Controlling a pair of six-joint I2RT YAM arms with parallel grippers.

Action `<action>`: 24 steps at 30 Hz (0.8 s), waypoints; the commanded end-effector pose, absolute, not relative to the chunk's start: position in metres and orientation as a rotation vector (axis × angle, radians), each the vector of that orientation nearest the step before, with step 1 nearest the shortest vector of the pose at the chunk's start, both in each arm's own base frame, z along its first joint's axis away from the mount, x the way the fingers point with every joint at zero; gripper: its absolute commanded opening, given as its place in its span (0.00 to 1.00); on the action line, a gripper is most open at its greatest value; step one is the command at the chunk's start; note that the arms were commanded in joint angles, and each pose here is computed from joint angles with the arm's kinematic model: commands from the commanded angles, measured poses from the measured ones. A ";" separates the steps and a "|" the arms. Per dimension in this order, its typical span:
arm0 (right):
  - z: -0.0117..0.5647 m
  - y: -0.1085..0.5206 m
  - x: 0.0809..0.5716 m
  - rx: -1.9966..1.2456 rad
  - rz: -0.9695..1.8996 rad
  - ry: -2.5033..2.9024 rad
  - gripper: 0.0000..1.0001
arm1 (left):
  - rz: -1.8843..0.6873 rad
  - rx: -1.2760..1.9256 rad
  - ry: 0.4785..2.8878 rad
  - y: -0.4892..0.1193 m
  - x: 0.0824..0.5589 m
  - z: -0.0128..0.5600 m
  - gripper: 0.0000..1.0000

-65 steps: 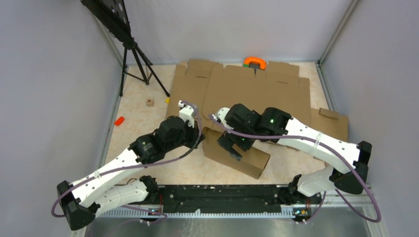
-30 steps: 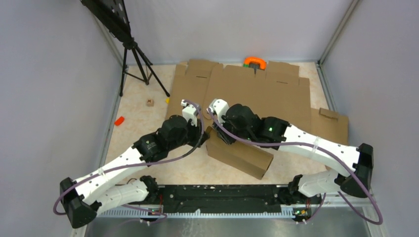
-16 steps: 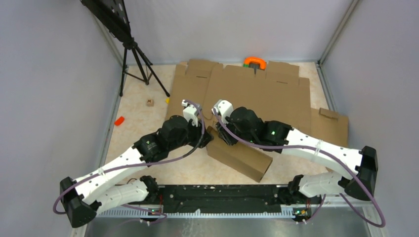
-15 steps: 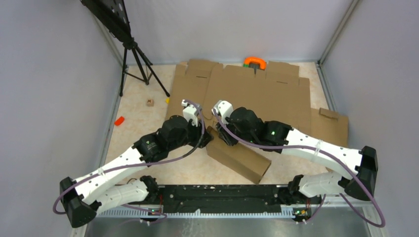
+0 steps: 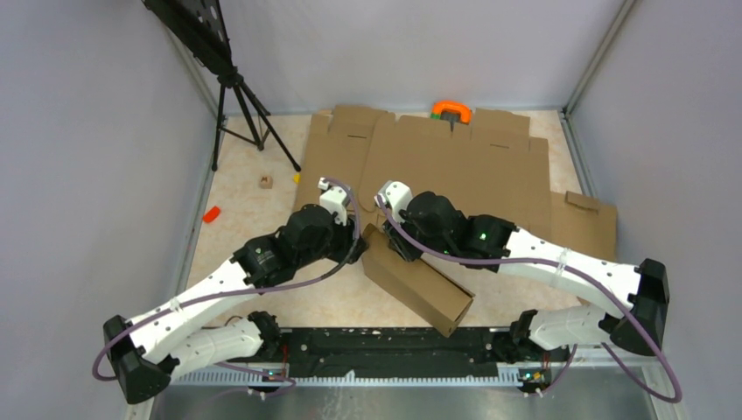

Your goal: Fold the paper box

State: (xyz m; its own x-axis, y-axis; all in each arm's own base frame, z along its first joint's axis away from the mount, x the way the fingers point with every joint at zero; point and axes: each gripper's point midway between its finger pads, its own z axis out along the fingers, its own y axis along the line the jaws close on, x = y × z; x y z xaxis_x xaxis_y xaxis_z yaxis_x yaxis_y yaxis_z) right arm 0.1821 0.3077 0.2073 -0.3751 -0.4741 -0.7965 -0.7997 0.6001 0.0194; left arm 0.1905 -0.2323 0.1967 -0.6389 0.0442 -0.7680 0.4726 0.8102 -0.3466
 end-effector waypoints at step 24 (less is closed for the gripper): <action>0.190 0.296 0.171 -1.063 0.503 2.123 0.27 | -0.681 0.554 1.994 -0.251 0.213 0.255 0.24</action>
